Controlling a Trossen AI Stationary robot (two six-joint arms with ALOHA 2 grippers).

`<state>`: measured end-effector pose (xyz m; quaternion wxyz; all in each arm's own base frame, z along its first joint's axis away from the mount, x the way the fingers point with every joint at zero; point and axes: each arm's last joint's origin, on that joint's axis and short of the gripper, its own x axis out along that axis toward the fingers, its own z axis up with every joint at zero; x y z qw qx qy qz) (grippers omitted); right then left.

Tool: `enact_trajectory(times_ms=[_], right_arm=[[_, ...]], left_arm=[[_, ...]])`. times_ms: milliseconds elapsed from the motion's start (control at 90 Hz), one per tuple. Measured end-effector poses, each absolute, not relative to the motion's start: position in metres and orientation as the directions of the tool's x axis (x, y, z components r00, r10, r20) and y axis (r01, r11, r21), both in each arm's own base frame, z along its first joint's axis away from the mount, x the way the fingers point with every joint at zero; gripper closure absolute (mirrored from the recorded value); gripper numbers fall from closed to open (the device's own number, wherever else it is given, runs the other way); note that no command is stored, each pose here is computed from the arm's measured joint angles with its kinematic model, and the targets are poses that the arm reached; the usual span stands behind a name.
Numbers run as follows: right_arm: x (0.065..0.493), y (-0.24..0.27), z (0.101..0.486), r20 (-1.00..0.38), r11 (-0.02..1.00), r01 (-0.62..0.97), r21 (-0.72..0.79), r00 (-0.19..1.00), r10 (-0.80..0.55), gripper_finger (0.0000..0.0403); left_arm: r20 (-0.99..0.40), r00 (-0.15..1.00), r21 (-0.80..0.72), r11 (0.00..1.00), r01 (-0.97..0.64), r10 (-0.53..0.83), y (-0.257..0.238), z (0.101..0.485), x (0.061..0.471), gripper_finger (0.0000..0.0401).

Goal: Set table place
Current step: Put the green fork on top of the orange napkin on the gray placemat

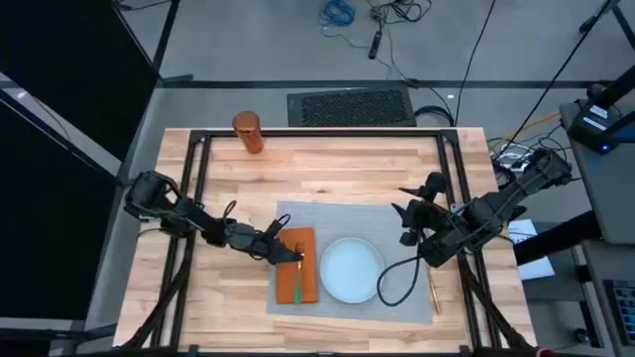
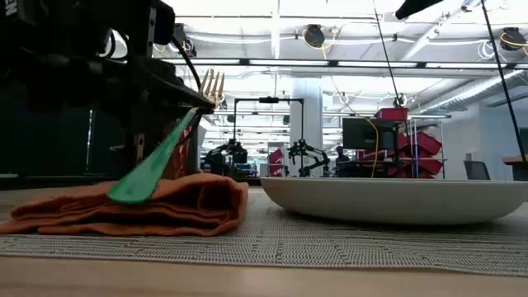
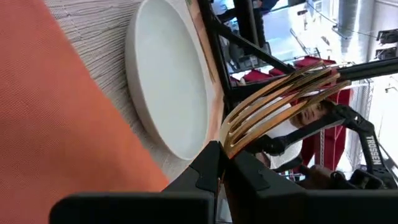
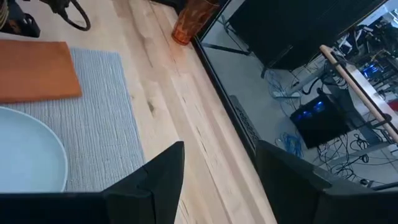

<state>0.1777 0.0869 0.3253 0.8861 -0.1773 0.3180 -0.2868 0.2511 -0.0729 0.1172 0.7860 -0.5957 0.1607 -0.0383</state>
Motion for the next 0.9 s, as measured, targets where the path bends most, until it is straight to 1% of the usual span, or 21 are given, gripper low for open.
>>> enact_trajectory(times_ms=[389, 556, 667, 900], right_arm=[[0.178, 0.087, 0.325, -0.467, 0.778, 0.393, -0.491, 0.635, -0.616, 0.022], [0.178, 0.087, 0.325, -0.467, 0.778, 0.393, -0.49, 0.635, -0.615, 0.022], [0.178, 0.087, 0.325, -0.467, 0.778, 0.393, -0.49, 0.636, -0.615, 0.022], [0.178, 0.088, 0.325, -0.467, 0.781, 0.4, -0.48, 0.637, -0.614, 0.022]], left_arm=[[-0.272, 0.933, -0.933, 0.304, -0.194, -0.237, -0.071, 0.111, 0.25, 0.0401], [-0.316, 0.924, -0.919, 0.311, -0.241, -0.218, -0.066, 0.101, 0.237, 0.04], [-0.3, 0.937, -0.923, 0.302, -0.239, -0.176, -0.062, 0.099, 0.228, 0.0399], [-0.306, 0.942, -0.921, 0.295, -0.256, -0.14, -0.057, 0.097, 0.226, 0.0372]])
